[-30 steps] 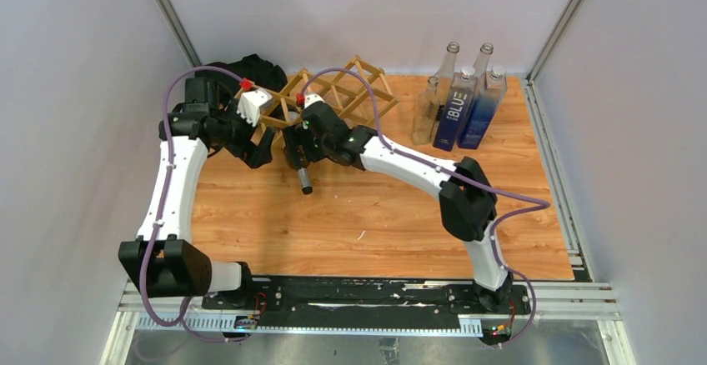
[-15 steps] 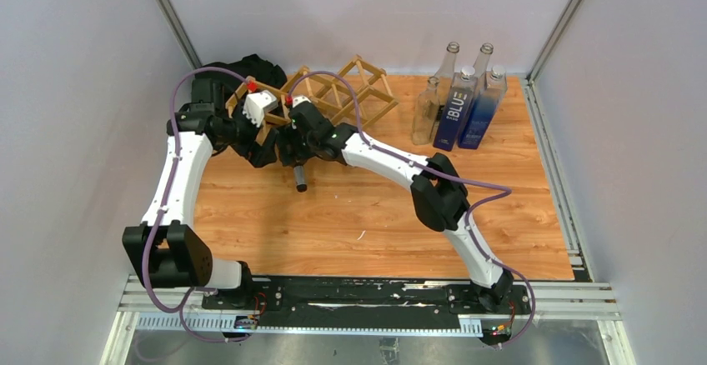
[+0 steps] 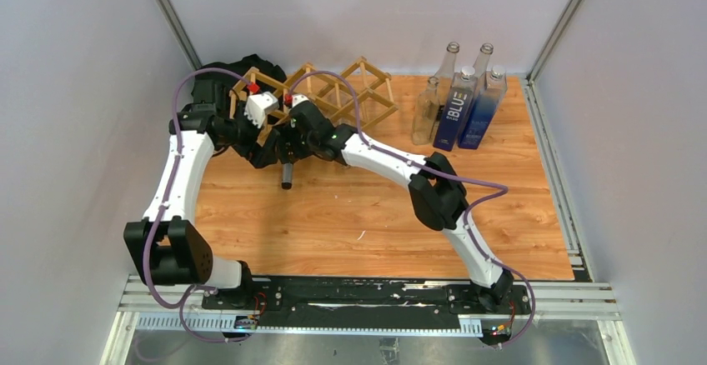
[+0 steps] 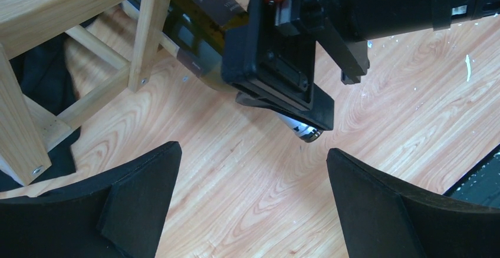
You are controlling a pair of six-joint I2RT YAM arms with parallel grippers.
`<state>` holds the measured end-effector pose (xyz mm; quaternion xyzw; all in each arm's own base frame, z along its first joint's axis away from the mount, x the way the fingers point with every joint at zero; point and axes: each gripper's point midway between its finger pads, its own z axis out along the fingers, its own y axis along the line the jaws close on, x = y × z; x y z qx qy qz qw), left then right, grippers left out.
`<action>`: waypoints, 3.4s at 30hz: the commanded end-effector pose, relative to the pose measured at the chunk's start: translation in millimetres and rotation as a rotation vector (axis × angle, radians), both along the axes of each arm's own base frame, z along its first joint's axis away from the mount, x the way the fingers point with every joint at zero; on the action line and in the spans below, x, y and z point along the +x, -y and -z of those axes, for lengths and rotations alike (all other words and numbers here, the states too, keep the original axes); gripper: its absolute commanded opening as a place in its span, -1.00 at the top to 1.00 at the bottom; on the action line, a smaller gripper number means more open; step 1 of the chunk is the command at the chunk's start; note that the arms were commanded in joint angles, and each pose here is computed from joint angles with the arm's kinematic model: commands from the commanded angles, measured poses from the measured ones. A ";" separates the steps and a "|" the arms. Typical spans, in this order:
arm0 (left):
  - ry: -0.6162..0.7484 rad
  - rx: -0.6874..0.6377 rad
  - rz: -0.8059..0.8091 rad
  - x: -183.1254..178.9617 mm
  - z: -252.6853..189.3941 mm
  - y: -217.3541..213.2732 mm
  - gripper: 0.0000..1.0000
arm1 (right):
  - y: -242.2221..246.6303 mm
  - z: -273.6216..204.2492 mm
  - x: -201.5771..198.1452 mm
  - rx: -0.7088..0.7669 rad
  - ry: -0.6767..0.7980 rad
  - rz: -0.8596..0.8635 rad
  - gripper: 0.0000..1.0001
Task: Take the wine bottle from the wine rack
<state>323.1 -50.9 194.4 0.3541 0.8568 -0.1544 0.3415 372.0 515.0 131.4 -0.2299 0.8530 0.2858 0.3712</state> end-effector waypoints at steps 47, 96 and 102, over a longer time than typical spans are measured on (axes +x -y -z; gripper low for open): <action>0.010 0.042 -0.089 -35.4 0.7 -41.6 -1.00 | 19.0 24.5 -48.8 0.068 -0.158 0.156 0.46; 0.426 0.210 0.564 -80.6 -3.8 23.7 -1.00 | 115.3 -68.6 -203.9 0.264 -0.183 -0.238 1.00; 0.539 0.299 0.782 -99.7 -7.4 53.4 -1.00 | 125.5 -79.6 -223.3 0.234 -0.192 -0.318 1.00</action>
